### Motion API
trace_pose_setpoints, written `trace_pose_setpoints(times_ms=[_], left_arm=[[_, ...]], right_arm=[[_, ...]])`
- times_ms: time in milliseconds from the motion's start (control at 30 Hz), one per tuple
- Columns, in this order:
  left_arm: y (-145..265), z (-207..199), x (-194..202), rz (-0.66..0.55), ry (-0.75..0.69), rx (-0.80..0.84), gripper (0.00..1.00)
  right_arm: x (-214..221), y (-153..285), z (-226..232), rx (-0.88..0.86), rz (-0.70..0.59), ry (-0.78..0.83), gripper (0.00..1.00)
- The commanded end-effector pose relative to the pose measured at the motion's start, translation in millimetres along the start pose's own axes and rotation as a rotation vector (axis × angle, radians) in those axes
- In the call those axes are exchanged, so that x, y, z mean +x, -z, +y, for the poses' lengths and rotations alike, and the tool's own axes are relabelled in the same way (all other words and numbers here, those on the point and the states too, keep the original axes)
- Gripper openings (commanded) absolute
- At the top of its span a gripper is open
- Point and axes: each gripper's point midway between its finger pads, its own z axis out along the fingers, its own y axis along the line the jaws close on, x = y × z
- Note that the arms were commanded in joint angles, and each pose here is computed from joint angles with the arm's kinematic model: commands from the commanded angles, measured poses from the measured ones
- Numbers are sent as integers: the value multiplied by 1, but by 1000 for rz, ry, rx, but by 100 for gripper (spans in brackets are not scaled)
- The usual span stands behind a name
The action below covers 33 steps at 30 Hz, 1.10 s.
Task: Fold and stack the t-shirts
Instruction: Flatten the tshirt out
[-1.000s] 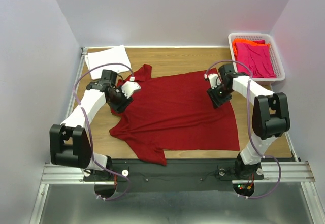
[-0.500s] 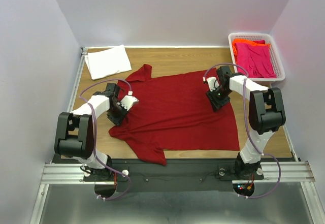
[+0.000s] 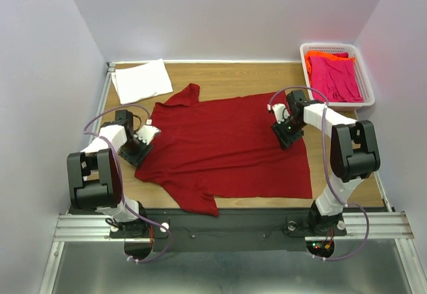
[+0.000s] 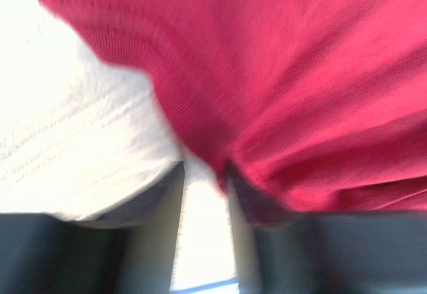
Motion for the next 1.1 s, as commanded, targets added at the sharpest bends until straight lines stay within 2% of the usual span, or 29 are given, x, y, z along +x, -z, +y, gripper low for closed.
trace_pose_setpoints(times_ms=[0,67,167,267,400,433,500,533,633,800,967,1067], left_arm=[[36,14,-13,-38,-59,-12,58],[48,21,-36,-110,-52,-9,59],[82,47,-96,-272,-18,-33,59],[82,59,-142,-377,27,6,57],[85,87,-215,-522,72,-27,52],[71,89,-224,-512,87,-10,52],[78,96,-253,-573,87,-27,55],[69,88,-265,-572,68,-7,58],[64,64,-301,-598,-4,11,60],[47,36,-332,-610,-81,14,62],[26,21,-350,-597,-117,23,63],[13,18,-354,-580,-135,20,63]], right_arm=[[-7,25,9,-35,-50,12,55],[-32,41,5,-28,-128,17,56],[-67,56,-3,-22,-210,16,56],[-92,43,-14,-29,-227,-18,52],[-127,24,-37,8,-261,-69,47],[-138,15,-44,13,-264,-80,45],[-149,8,-52,29,-274,-98,45],[-160,10,-57,37,-297,-100,45],[-163,-9,-64,43,-277,-116,45],[-132,-44,-77,104,-161,-130,43],[-77,-52,-81,95,-66,-173,42],[-65,-43,-82,100,-63,-160,42]])
